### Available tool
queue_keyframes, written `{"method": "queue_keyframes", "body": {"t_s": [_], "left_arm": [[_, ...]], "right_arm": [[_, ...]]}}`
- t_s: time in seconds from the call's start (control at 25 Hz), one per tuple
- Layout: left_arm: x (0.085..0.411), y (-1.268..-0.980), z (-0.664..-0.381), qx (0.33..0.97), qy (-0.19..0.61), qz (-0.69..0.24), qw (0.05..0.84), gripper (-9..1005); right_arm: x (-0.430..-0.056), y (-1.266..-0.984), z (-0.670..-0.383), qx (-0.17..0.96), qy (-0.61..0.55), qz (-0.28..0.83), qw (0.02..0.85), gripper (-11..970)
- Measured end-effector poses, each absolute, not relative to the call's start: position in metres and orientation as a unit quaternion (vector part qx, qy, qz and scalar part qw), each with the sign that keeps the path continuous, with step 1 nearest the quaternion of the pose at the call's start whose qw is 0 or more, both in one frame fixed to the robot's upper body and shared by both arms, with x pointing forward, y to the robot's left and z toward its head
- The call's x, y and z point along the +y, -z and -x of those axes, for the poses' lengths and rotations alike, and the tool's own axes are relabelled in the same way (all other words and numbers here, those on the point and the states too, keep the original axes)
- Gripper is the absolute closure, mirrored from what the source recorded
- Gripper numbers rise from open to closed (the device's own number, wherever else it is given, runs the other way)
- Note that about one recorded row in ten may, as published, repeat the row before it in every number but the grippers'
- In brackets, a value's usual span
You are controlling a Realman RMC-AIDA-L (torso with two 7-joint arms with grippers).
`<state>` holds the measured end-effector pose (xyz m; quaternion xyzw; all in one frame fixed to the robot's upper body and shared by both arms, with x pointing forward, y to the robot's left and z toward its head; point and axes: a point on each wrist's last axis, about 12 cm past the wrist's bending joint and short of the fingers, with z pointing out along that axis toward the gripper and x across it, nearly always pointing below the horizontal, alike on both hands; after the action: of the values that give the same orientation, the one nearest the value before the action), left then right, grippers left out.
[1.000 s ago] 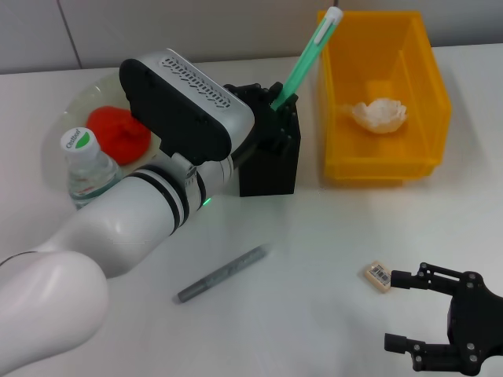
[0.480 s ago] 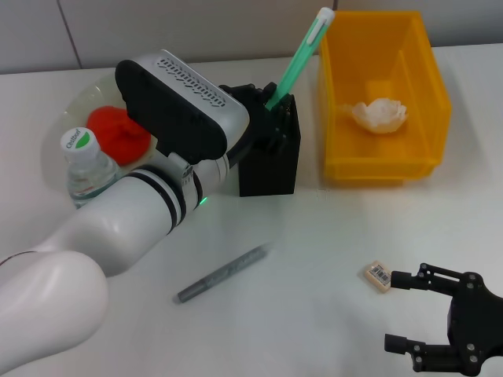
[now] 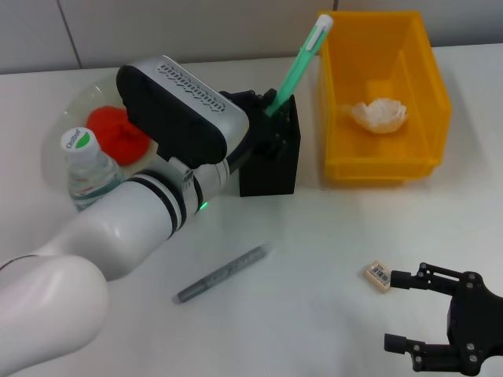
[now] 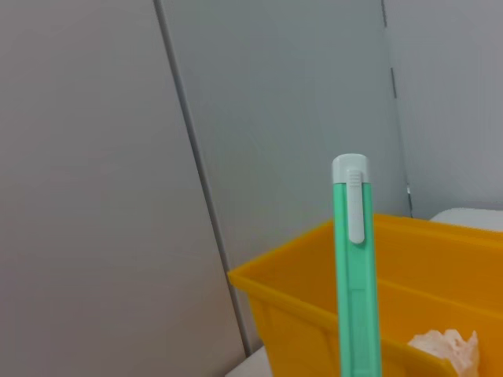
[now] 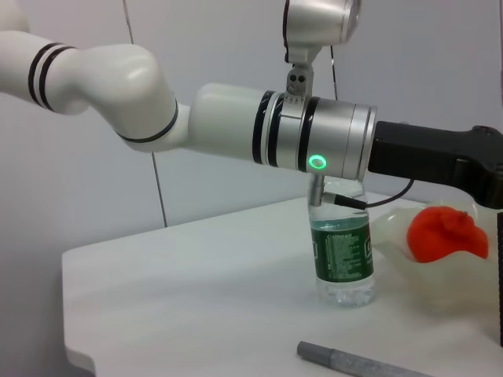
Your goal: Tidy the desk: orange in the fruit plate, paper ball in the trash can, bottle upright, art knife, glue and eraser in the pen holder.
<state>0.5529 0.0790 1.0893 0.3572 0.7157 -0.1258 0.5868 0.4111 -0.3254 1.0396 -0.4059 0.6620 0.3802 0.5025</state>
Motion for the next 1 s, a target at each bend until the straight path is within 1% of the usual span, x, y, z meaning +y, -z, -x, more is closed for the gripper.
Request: {"method": "queue_keyframes", "body": {"t_s": [0.32,0.56,0.72,0.84,0.96,1.0], "left_arm": [[0.08,-1.088,-0.552,0.717,0.124,-0.358,0.586,757],[0.077,-1.092,-0.549,0.711,0.13,-0.361,0.589,754],[0.074,-1.094,-0.548,0.709,0.136,-0.366,0.588,598],[0.074,-1.102,-0.543,0.705,0.146,-0.357,0.595,469],[0.076,-1.116,-0.536,0.696,0.16,-0.352,0.605,317],[0.079,-1.126,-0.534,0.694,0.168,-0.349,0.607,296]], "right_arm": [[-0.326,-1.04,-0.411,0.661,-0.381,0.407,0.503,143],[-0.326,-1.04,-0.411,0.661,-0.38,0.407,0.502,143],[-0.327,-1.04,-0.411,0.661,-0.381,0.406,0.502,143],[-0.327,-1.04,-0.41,0.662,-0.38,0.405,0.503,143],[-0.328,-1.041,-0.409,0.663,-0.379,0.404,0.504,143],[-0.328,-1.041,-0.409,0.663,-0.379,0.404,0.504,143]]}}
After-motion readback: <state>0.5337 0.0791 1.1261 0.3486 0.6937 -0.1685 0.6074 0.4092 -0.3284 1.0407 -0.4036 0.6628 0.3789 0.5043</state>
